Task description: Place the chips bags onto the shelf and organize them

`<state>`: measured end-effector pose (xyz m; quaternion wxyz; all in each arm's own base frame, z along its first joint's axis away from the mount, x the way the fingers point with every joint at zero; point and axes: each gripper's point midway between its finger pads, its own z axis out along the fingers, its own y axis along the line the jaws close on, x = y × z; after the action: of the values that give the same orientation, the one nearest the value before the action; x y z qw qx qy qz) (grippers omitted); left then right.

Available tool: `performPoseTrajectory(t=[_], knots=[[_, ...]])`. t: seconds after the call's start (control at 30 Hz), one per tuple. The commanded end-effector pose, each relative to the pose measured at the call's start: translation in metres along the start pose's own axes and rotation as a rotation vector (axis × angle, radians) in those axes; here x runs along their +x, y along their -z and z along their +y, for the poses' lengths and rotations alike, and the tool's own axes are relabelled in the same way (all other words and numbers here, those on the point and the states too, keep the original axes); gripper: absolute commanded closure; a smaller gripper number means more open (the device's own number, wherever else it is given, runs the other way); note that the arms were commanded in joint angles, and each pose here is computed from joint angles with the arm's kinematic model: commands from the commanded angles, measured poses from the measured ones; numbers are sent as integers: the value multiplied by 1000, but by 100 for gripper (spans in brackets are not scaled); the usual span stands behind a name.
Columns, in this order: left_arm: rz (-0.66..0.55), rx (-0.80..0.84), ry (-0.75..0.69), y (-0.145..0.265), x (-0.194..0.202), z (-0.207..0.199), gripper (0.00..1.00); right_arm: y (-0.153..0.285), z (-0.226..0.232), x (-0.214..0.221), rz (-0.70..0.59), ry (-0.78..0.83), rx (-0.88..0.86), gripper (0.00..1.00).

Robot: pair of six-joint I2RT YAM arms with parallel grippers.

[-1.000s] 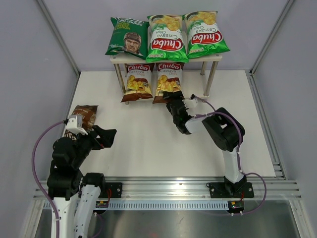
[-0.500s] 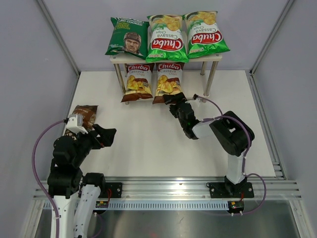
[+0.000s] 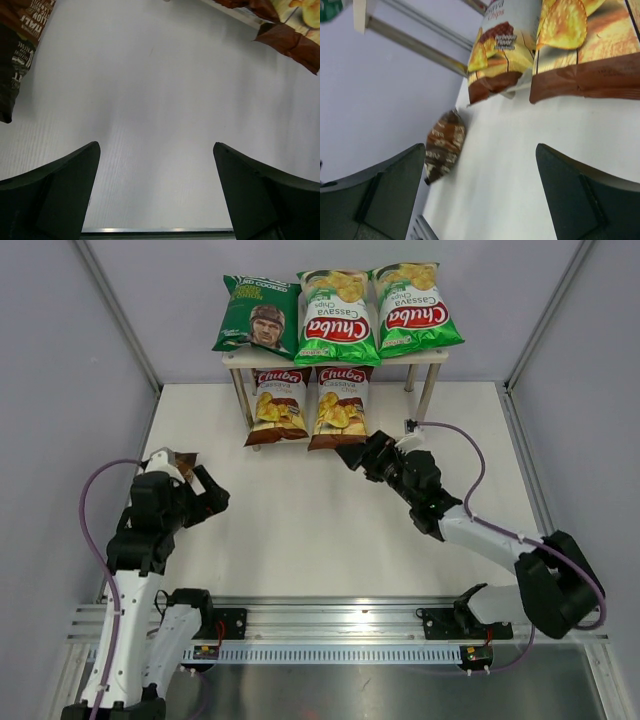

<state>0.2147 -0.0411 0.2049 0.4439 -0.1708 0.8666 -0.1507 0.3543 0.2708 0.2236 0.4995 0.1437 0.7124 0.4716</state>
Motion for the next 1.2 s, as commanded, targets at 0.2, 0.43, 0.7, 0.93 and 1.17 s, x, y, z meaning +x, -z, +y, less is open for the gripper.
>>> performPoseTrajectory(t=[0.2, 0.43, 0.7, 0.93, 1.17], knots=[[-202, -230, 31, -9, -75, 21, 1, 108, 35, 31, 348, 266, -127, 1], [-220, -387, 106, -37, -125, 67, 1, 153, 31, 22, 327, 462, -155, 1], [-212, -478, 242, -66, -148, 150, 1, 158, 21, 32, 325, 505, -201, 0], [-83, -532, 301, -98, -133, 202, 1, 162, 12, 37, 365, 507, -162, 0], [124, -663, 252, -127, -101, 250, 1, 169, 21, 38, 360, 517, -215, 1]])
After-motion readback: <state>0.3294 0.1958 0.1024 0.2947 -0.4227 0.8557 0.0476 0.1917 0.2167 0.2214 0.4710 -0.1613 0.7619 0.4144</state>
